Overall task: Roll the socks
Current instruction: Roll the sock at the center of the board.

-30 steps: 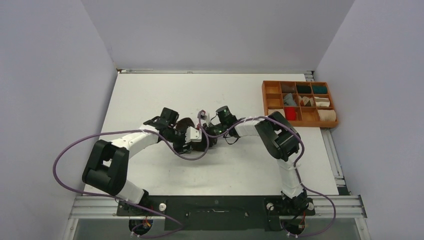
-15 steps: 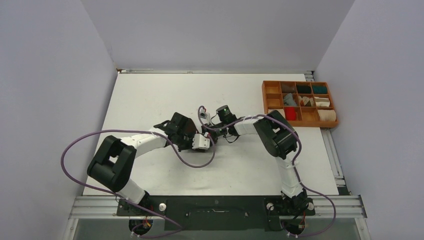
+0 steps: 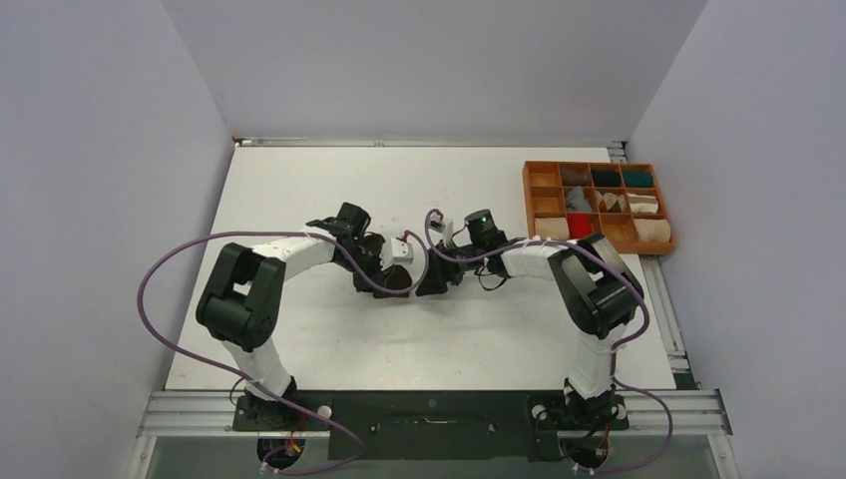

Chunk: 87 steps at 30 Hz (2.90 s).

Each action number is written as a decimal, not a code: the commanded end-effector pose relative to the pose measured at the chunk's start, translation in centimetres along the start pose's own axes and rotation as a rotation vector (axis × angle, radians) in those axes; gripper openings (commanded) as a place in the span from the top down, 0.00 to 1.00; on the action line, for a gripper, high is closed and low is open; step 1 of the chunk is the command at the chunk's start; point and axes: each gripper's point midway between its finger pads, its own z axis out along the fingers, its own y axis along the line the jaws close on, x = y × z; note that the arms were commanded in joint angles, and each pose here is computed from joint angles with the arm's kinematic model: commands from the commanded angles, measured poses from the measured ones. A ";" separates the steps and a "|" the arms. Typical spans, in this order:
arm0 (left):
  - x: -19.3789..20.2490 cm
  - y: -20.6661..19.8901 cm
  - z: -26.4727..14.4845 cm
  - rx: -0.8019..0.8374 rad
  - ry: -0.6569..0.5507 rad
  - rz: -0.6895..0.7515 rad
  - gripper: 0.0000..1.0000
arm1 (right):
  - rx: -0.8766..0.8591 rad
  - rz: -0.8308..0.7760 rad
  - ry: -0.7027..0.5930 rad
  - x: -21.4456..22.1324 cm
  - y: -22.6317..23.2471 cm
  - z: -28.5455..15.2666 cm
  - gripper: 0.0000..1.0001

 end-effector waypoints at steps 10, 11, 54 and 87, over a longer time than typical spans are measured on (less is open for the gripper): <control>3.6 -1.9 0.6 0.248 0.078 -0.373 1.00 | 0.291 -1.124 -0.174 -5.4 3.1 1.7 0.13; 3.8 -1.9 0.6 0.250 0.086 -0.377 1.00 | 0.300 -1.149 -0.168 -5.8 2.9 2.1 0.13; 4.8 7.7 -3.1 -0.140 0.153 -0.637 0.44 | 0.379 -1.059 0.191 1.6 4.0 7.9 0.88; -1.2 15.3 -4.2 -0.412 0.092 -0.304 1.00 | 0.121 -0.465 0.314 3.1 2.8 9.2 0.88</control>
